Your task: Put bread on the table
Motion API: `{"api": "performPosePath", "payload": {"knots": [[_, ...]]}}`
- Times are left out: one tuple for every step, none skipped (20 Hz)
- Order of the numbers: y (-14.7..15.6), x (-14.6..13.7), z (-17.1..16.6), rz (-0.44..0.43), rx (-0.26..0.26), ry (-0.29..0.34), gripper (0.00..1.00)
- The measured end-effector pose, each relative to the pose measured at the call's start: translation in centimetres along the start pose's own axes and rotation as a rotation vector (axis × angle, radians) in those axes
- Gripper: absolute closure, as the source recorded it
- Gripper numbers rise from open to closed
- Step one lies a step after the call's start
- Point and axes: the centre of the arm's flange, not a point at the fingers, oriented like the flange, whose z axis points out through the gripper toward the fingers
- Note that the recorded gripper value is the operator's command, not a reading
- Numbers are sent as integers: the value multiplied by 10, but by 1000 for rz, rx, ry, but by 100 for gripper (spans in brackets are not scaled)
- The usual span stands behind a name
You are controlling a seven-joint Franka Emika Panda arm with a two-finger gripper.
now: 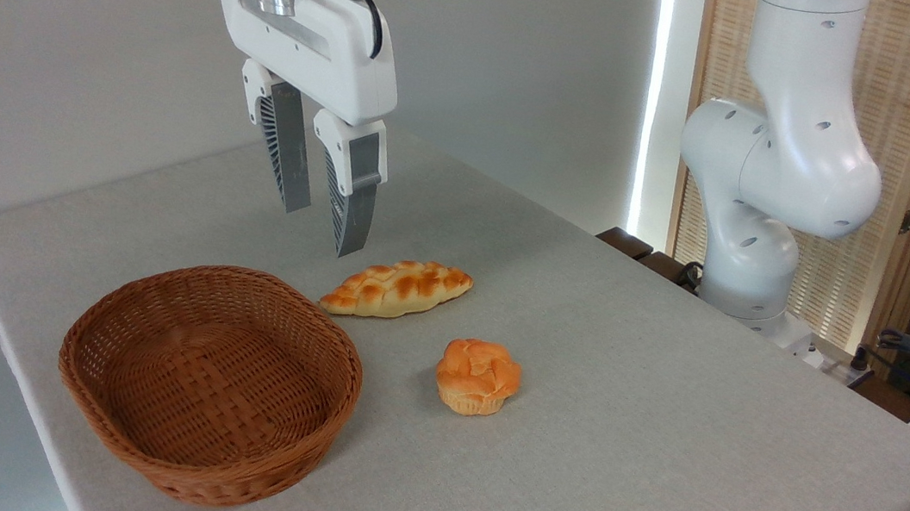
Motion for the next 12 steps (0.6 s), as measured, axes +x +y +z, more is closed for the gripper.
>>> {"api": "performPosePath", "payload": {"knots": [[0, 0, 0, 0, 0, 0, 0], [0, 0, 0, -1, 0, 0, 0], [-1, 0, 0, -1, 1, -1, 0], [-2, -1, 0, -1, 10, -7, 0], [-3, -2, 0, 1, 22, -17, 0], [-3, -3, 0, 2, 32, -24, 0], [-3, -2, 0, 4, 36, -28, 0], [-2, -1, 0, 7, 38, -29, 0], [-1, -1, 0, 9, 40, -31, 0], [0, 0, 0, 10, 40, -31, 0], [0, 0, 0, 10, 41, -31, 0], [0, 0, 0, 10, 41, -31, 0]]}}
